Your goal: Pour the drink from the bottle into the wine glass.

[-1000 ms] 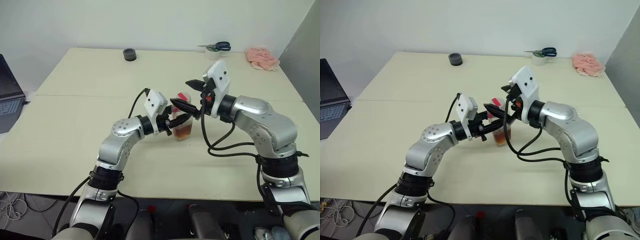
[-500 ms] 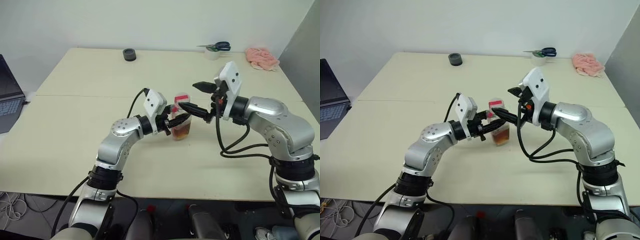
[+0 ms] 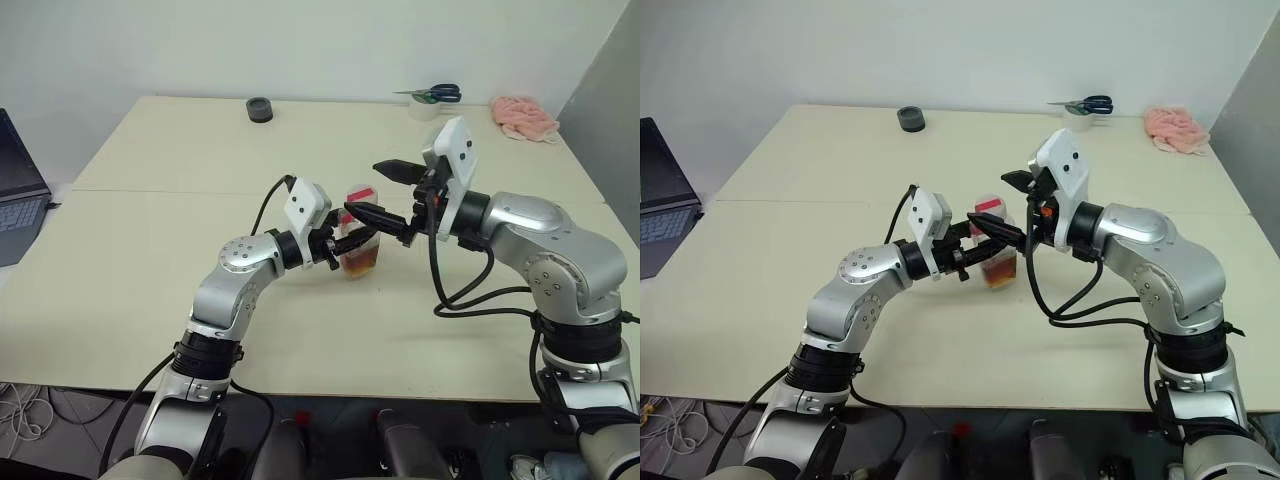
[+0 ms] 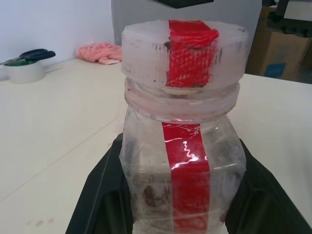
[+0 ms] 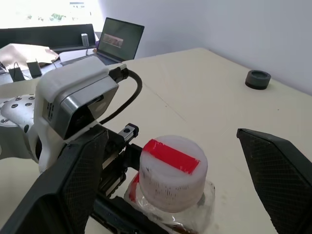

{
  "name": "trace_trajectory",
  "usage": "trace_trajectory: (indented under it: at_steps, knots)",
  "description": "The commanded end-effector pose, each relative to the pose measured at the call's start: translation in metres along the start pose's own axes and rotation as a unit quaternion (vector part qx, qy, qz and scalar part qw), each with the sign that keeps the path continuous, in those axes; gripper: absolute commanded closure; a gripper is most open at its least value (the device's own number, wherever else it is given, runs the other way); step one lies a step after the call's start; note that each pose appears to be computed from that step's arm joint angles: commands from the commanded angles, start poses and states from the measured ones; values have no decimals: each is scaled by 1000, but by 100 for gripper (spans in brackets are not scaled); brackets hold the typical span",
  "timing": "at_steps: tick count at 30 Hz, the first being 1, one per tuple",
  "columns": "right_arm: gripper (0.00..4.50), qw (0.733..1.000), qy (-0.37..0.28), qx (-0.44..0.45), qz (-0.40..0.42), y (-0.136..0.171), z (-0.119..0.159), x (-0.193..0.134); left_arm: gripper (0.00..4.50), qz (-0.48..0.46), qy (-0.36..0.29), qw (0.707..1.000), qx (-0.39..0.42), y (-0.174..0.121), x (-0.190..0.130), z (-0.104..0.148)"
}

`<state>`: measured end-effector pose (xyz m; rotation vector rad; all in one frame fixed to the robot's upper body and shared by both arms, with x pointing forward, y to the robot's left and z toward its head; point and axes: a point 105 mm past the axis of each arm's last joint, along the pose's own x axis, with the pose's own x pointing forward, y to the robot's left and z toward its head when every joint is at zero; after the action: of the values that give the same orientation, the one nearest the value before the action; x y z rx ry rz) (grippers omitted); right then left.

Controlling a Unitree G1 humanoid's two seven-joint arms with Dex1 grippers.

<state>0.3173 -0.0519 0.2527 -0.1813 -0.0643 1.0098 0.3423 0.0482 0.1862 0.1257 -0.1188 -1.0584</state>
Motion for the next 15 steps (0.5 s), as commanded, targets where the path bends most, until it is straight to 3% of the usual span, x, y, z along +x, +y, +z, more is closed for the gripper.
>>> trace_trajectory:
  at_steps: [1, 3, 6, 12, 15]
  knots:
    - [0, 1000, -6, -9, 4, 6, 7, 2, 269, -8, -30, 999, 24, -4, 0, 18]
    - [0, 1000, -2, -7, 7, 8, 5, 3, 269, -8, -31, 999, 24, -4, 0, 18]
    - [58, 1000, 0, -4, 3, 7, 3, 5, 269, -8, -31, 999, 23, -4, 0, 18]
    - [271, 1000, 0, -4, -3, 5, 3, 6, 269, -6, -29, 999, 22, -4, -1, 16]
    - [273, 1000, -1, -2, -5, 4, 3, 6, 269, -5, -29, 999, 22, -4, -1, 16]
